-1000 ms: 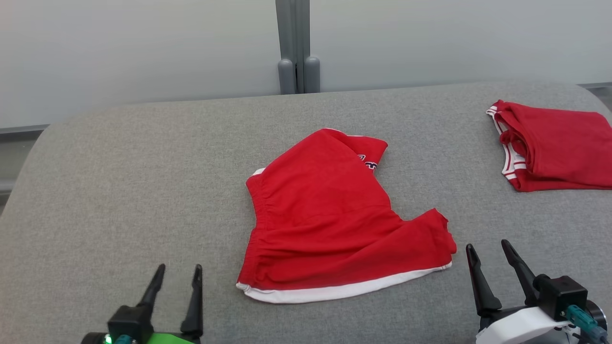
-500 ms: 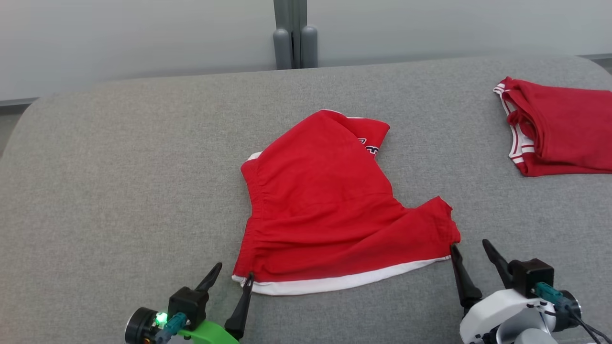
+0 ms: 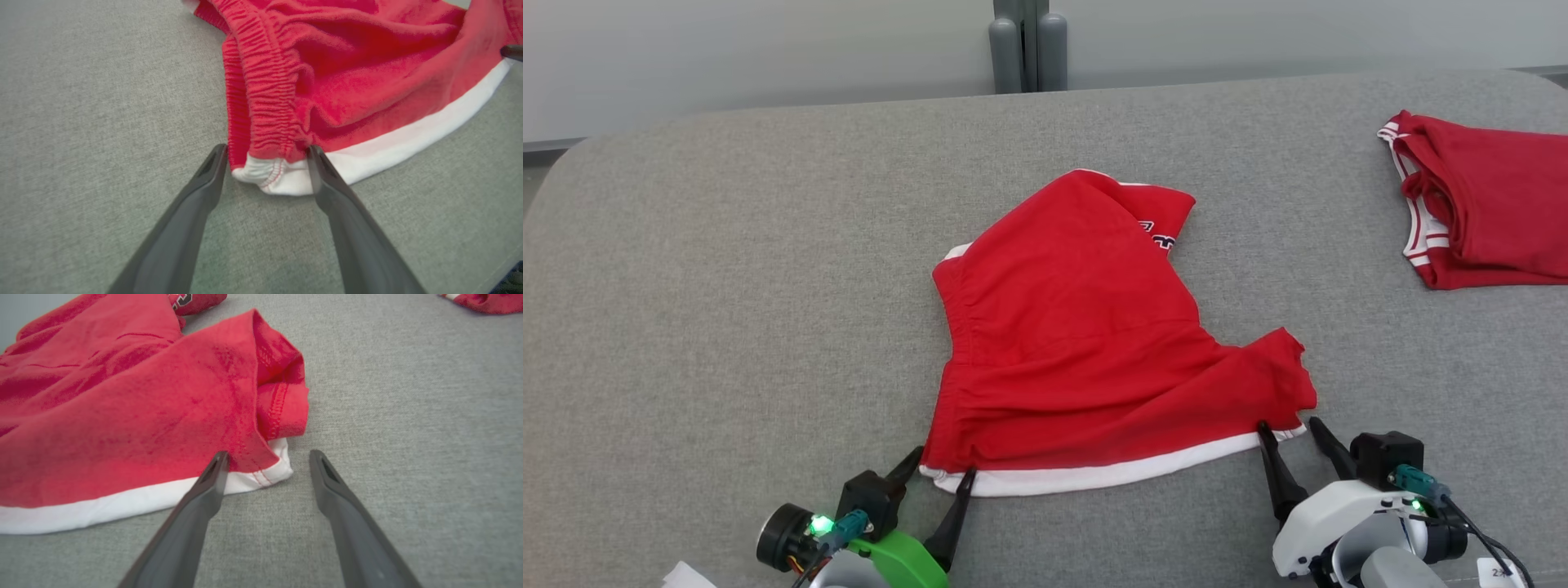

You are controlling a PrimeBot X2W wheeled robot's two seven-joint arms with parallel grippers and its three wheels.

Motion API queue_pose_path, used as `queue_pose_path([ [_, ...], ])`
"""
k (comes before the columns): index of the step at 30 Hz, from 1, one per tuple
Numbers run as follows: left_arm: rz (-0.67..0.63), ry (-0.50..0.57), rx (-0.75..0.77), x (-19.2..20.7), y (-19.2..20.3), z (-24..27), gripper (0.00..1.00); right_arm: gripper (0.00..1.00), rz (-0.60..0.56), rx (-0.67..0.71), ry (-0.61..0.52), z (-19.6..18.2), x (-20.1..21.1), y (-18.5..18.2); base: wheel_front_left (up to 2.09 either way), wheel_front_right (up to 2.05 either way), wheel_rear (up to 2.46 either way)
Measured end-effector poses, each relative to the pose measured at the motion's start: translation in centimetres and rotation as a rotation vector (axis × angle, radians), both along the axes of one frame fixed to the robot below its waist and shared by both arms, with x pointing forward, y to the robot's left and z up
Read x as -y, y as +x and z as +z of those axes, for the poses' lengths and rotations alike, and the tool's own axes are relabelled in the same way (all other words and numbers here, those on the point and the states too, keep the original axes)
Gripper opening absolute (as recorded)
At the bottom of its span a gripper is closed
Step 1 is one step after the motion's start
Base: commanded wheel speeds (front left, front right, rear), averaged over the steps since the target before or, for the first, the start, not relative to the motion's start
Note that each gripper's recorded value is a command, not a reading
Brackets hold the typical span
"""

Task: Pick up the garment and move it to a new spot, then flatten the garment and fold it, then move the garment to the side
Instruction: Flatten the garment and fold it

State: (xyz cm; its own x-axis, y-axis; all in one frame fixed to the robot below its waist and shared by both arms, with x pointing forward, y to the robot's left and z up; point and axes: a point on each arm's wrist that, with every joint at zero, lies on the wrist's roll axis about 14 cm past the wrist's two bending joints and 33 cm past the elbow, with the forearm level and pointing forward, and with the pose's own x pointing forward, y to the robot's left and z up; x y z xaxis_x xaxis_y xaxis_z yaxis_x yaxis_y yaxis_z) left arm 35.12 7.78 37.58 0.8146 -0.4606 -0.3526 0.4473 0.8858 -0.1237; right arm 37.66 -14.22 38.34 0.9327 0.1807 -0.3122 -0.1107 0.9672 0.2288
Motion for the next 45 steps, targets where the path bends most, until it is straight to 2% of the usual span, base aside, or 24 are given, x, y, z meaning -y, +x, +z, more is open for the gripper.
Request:
queue_pose_path([
  [1, -0.003, 0.002, -0.011, 0.1, -0.1, -0.3, 1.00, 1.00, 0.005, -0.013, 0.002, -0.4, -0.2, -0.1, 0.00, 0.00, 0.00],
  [2, -0.005, 0.001, -0.020, 0.1, -0.2, -0.5, 0.92, 1.00, 0.007, -0.019, 0.004, -0.5, -0.3, 0.0, 0.00, 0.00, 0.00],
  [4, -0.012, 0.001, -0.034, 0.3, -0.4, -0.8, 0.41, 0.99, -0.001, -0.032, 0.021, -0.8, -0.5, 0.1, 0.00, 0.00, 0.00],
  [5, -0.008, -0.006, -0.039, 0.4, -0.4, -0.9, 0.08, 0.41, -0.004, -0.037, 0.027, -0.9, -0.6, 0.1, 0.00, 0.00, 0.00],
  [6, -0.006, -0.013, -0.042, 0.5, -0.3, -0.8, 0.00, 0.31, -0.007, -0.041, 0.032, -1.0, -0.6, 0.1, 0.00, 0.00, 0.00],
  [7, -0.006, -0.019, -0.042, 0.6, -0.2, -0.8, 0.00, 0.00, -0.008, -0.044, 0.036, -1.1, -0.6, 0.1, 0.00, 0.00, 0.00],
  [12, -0.002, -0.048, -0.024, 1.0, 0.1, 0.1, 0.00, 0.00, -0.001, -0.027, 0.053, -0.5, -1.0, 0.3, 0.00, 0.00, 0.00],
  [17, 0.006, -0.107, 0.063, 1.5, 1.1, 2.9, 0.00, 0.00, 0.026, 0.036, 0.046, 1.1, -0.8, -0.2, 0.00, 0.00, 0.00],
  [26, -0.056, -0.160, 0.272, 2.5, 4.2, 9.6, 0.00, 0.00, 0.060, 0.262, 0.018, 8.0, 0.6, 2.4, 0.00, 0.00, 0.00],
  [30, -0.113, -0.150, 0.373, 3.1, 8.0, 13.5, 0.00, 0.00, 0.081, 0.373, 0.021, 12.0, 0.6, 6.0, 0.00, 0.00, 0.00],
  [33, -0.118, -0.188, 0.429, 3.5, 12.0, 17.6, 0.00, 0.00, 0.097, 0.431, 0.021, 15.4, 0.6, 9.7, 0.00, 0.00, 0.00],
  [38, -0.082, -0.243, 0.509, 2.8, 19.9, 25.4, 0.00, 0.00, 0.125, 0.557, 0.039, 23.7, -0.2, 17.2, 0.00, 0.00, 0.00],
  [41, -0.071, -0.234, 0.571, 2.6, 23.9, 29.5, 0.00, 0.00, 0.105, 0.607, 0.099, 28.1, 0.1, 21.2, 0.00, 0.00, 0.00],
  [45, -0.037, -0.247, 0.613, 2.1, 28.4, 33.0, 0.00, 0.00, 0.057, 0.638, 0.148, 32.1, 1.2, 25.9, 0.00, 0.00, 0.00],
])
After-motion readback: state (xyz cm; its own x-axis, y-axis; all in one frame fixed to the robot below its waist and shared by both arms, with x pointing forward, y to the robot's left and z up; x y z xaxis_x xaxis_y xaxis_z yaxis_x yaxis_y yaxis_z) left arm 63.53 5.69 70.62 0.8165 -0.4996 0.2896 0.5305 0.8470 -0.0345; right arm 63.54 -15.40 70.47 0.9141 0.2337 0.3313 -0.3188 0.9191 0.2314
